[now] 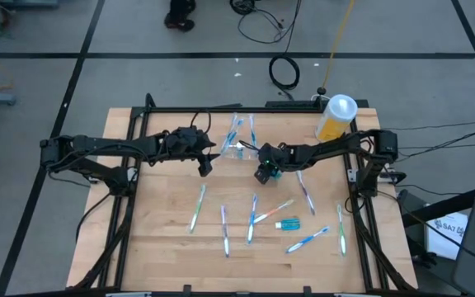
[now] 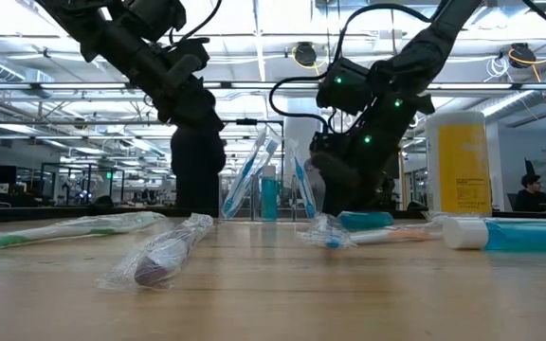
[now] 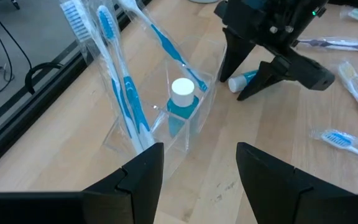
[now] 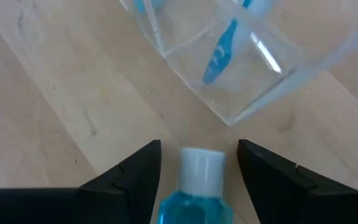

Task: Pick & Place toothbrushing station
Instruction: Put the mouthwash into the transparent organizer

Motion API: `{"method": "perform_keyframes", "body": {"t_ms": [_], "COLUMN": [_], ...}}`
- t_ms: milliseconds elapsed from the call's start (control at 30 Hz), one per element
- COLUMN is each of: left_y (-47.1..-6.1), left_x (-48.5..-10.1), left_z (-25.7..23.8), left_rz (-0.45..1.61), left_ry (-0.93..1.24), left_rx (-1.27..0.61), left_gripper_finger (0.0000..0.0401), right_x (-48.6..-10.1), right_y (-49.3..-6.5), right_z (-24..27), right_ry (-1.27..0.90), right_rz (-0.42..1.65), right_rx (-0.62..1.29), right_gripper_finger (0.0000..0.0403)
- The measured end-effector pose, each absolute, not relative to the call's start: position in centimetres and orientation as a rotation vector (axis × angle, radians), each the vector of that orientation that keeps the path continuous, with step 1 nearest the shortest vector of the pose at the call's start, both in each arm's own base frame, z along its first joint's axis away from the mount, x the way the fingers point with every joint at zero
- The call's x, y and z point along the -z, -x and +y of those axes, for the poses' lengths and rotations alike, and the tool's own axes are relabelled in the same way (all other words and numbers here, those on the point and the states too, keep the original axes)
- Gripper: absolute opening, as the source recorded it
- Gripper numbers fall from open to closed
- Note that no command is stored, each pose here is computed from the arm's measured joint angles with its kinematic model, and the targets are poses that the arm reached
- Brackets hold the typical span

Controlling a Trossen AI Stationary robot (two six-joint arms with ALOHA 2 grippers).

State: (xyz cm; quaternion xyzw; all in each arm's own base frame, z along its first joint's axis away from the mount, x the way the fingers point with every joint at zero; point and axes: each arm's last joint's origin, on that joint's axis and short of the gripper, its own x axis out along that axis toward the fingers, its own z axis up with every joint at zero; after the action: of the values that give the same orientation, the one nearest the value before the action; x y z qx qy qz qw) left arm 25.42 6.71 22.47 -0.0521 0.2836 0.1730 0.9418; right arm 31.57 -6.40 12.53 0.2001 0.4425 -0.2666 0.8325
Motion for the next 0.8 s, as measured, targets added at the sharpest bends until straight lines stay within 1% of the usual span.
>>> {"method": "perform_keyframes", "body": {"t_ms": [367, 633, 700, 800], "left_y": [-25.4, -25.4, -25.4, -25.4], "left_x": [-22.4, -22.4, -22.5, -22.5], "left_z": [6.7, 6.7, 6.7, 6.7], "left_rz": [0.581, 0.581, 0.581, 0.581], "left_ry": [0.106, 0.106, 0.106, 0.106], "left_rx": [-0.354, -0.354, -0.354, -0.354], "left_gripper_finger": [0.0209, 0.0209, 0.0209, 0.0209], "right_x": [-12.4, -13.4, -13.4, -13.8], "right_y": [-31.3, -30.7, -30.6, -30.4], "right_z": [-6.0, -5.7, -5.6, -5.5], "right_ry": [-0.428, -0.466, -0.462, -0.479], "right_rz": [0.983, 1.009, 1.019, 1.025], "right_rx": [0.529, 0.471, 0.473, 0.451], "right_gripper_finger": [0.0145, 0.0097, 0.0092, 0.0097]}}
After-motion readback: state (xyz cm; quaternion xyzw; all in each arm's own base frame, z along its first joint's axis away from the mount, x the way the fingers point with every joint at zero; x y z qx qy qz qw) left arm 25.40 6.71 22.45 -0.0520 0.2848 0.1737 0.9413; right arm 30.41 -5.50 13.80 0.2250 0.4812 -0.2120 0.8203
